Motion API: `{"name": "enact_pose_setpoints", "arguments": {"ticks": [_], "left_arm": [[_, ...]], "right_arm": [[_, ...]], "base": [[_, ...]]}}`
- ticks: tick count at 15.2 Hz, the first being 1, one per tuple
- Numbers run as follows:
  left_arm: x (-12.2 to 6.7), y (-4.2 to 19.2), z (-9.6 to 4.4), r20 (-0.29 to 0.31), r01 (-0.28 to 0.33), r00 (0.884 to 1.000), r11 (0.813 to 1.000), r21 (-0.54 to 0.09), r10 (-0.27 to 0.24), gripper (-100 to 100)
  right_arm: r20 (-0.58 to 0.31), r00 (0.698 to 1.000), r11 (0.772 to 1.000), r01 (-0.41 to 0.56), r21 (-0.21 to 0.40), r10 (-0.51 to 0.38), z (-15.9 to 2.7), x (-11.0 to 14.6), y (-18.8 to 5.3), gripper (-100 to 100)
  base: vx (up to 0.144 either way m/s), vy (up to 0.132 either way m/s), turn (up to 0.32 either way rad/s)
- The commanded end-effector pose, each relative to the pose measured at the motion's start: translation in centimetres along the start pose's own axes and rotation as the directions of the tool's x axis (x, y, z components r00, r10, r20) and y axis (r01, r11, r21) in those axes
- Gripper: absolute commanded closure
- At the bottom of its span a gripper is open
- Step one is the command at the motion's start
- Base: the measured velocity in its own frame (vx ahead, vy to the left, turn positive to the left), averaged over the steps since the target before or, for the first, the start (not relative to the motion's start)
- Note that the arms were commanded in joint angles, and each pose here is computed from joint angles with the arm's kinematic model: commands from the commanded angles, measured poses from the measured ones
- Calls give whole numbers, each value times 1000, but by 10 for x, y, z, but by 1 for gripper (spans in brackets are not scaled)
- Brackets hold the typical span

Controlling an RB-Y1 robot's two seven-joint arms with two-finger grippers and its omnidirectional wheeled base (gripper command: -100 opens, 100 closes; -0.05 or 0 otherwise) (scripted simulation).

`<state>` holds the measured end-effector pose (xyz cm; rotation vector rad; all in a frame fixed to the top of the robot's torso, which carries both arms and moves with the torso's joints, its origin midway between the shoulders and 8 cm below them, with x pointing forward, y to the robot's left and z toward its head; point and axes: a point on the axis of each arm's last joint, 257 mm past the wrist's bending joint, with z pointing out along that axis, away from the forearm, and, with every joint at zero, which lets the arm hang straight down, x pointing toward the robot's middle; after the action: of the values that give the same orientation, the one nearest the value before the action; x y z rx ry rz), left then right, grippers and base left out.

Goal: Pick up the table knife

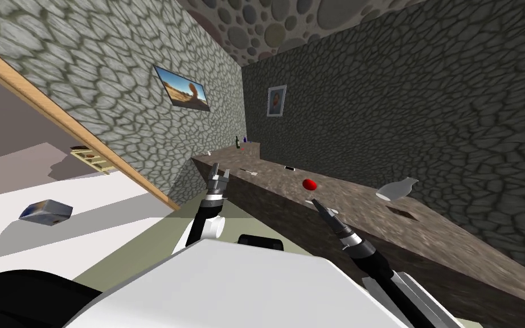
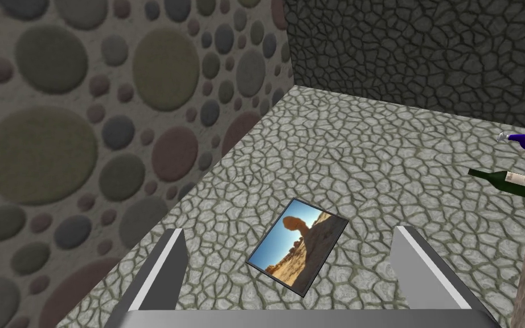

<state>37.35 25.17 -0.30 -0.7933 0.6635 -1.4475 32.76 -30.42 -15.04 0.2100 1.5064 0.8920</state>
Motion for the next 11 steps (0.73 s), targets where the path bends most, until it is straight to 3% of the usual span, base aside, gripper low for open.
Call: {"name": "enact_pose_setpoints", "arguments": {"ticks": [1, 4, 5, 7, 8, 9, 10, 11], "left_arm": [[0, 0, 0, 0, 0, 1000, 1000, 0, 0, 0], [0, 0, 0, 0, 0, 1000, 1000, 0, 0, 0], [0, 0, 0, 0, 0, 1000, 1000, 0, 0, 0], [0, 0, 0, 0, 0, 1000, 1000, 0, 0, 0], [0, 0, 0, 0, 0, 1000, 1000, 0, 0, 0], [0, 0, 0, 0, 0, 1000, 1000, 0, 0, 0], [0, 0, 0, 0, 0, 1000, 1000, 0, 0, 0], [0, 0, 0, 0, 0, 1000, 1000, 0, 0, 0]], "right_arm": [[-77, 995, 997, 60, 44, -56, -15, 10, -21, -100], [-163, 980, 990, 125, 70, -112, -30, 19, -38, -100], [-221, 965, 980, 169, 102, -143, -46, 27, -56, -100], [-240, 958, 979, 183, 93, -156, -46, 27, -56, -100], [-307, 933, 966, 233, 116, -188, -64, 33, -73, -100], [-317, 928, 965, 240, 110, -195, -64, 33, -73, -100], [-383, 897, 949, 288, 126, -221, -82, 38, -89, -100], [-394, 890, 948, 296, 120, -228, -83, 38, -90, -100]], "base": [[13, 11, 182], [18, 11, 246], [21, 12, 239], [20, 6, 129], [17, 14, 226], [19, 10, 205], [23, 11, 240], [23, 9, 235]]}}
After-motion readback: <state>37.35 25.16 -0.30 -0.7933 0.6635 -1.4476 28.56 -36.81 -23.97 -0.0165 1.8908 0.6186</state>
